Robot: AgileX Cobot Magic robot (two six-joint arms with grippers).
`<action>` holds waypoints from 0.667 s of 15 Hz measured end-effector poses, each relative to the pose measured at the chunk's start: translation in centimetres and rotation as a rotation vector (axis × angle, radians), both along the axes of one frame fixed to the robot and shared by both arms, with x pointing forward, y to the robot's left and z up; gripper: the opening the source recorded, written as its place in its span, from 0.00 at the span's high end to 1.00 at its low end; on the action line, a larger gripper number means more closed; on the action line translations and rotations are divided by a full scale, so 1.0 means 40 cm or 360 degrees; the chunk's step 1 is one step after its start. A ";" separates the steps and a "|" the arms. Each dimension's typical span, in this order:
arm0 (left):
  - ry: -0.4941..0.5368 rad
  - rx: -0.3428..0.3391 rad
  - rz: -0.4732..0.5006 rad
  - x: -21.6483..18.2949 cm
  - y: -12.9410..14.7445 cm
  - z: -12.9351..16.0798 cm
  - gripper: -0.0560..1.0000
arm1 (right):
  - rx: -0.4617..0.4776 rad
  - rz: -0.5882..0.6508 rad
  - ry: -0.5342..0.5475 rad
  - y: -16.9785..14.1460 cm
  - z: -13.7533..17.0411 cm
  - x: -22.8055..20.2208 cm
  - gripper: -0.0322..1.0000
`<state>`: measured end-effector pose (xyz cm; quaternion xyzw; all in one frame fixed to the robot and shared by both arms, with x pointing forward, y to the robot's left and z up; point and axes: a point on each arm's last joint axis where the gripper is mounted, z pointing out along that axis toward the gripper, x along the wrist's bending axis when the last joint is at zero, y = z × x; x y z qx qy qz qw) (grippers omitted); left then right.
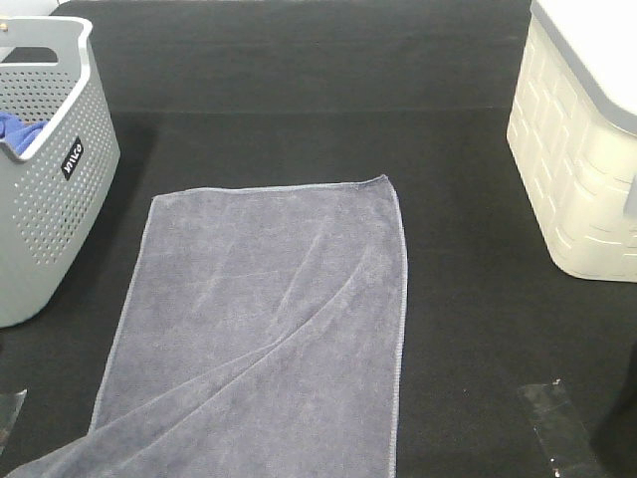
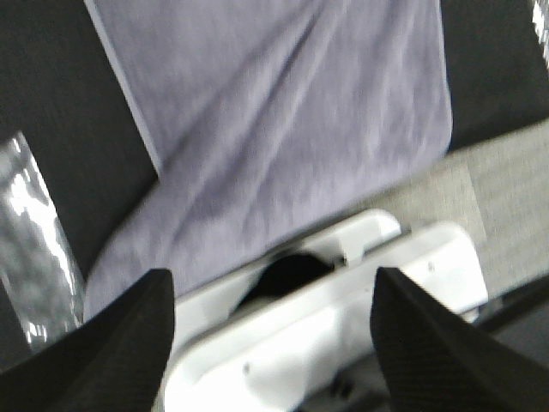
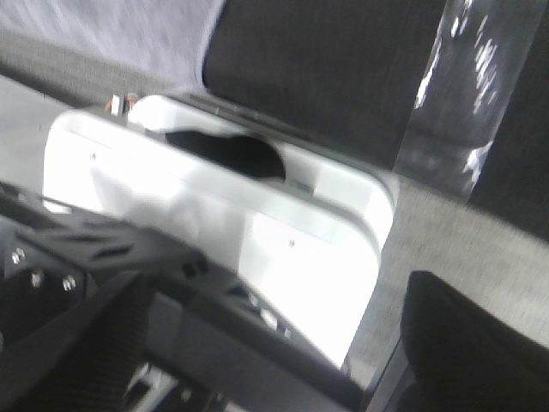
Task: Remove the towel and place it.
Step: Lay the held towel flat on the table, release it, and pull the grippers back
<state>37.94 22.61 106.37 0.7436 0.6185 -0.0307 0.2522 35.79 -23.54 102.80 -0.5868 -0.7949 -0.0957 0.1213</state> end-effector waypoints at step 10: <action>-0.0108 0.0072 0.0041 0.308 -0.084 -0.045 0.36 | 0.0105 0.0001 -0.0544 0.056 0.199 0.220 0.35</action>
